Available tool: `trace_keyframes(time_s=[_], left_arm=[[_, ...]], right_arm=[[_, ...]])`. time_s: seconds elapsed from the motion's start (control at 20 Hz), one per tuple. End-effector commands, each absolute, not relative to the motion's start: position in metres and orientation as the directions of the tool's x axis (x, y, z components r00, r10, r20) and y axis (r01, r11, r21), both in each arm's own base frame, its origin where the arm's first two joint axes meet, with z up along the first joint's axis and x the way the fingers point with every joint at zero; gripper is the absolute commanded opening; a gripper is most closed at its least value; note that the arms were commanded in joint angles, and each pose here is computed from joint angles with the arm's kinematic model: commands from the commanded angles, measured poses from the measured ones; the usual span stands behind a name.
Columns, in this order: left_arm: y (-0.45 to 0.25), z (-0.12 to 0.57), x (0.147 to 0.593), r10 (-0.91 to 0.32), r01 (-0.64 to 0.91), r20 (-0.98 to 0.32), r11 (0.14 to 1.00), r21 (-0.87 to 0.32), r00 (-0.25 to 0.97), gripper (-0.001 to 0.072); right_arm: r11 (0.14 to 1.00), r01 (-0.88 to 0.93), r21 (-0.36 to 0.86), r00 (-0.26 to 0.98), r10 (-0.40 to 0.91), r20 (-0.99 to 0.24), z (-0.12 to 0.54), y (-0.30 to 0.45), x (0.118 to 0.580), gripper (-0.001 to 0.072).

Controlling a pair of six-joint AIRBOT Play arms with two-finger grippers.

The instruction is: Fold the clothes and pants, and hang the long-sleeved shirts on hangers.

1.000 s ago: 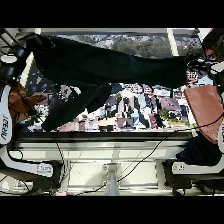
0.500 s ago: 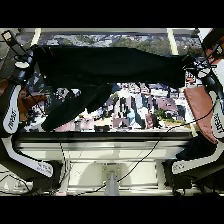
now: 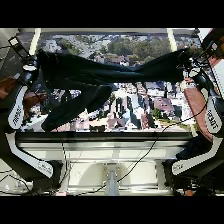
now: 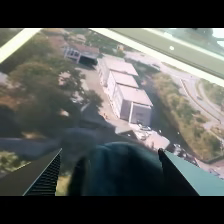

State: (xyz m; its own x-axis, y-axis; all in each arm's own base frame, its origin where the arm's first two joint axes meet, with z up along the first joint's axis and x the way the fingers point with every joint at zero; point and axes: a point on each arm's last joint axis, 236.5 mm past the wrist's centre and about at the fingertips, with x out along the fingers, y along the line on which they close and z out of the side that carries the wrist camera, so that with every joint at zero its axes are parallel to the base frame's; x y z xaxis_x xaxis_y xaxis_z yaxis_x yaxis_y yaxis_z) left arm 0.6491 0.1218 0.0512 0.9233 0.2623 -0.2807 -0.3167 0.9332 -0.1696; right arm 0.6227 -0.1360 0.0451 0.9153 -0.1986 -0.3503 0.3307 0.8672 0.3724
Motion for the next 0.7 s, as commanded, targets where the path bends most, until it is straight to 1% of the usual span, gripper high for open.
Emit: trace_keyframes(time_s=[0.0,0.2,0.35,0.4,0.55,0.6,0.65], left_arm=[[0.122,0.05,0.649,0.263,-0.317,-0.282,0.933,-0.168,0.923,0.0698],[0.122,0.069,0.647,0.265,-0.313,-0.255,0.934,-0.173,0.93,0.0698],[0.121,0.11,0.642,0.265,-0.301,-0.194,0.936,-0.185,0.944,0.0698],[0.118,0.129,0.639,0.255,-0.286,-0.169,0.939,-0.191,0.952,0.0697],[0.105,0.196,0.621,0.186,-0.201,-0.092,0.956,-0.214,0.978,0.0693],[0.104,0.211,0.614,0.16,-0.174,-0.08,0.96,-0.22,0.984,0.0684],[0.102,0.222,0.607,0.116,-0.133,-0.081,0.958,-0.255,0.99,0.0659]], right_arm=[[0.878,0.322,0.355,0.921,-0.202,-0.334,0.047,-0.133,0.626,0.0497],[0.879,0.316,0.358,0.918,-0.187,-0.35,0.047,-0.13,0.624,0.0497],[0.885,0.301,0.355,0.9,-0.141,-0.413,0.049,-0.124,0.613,0.0496],[0.896,0.289,0.337,0.886,-0.117,-0.449,0.051,-0.121,0.605,0.0496],[0.952,0.201,0.229,0.843,-0.049,-0.535,0.066,-0.112,0.578,0.0496],[0.973,0.146,0.177,0.827,-0.022,-0.562,0.072,-0.106,0.567,0.0495],[0.987,0.091,0.136,0.808,0.007,-0.589,0.076,-0.098,0.557,0.0496]])
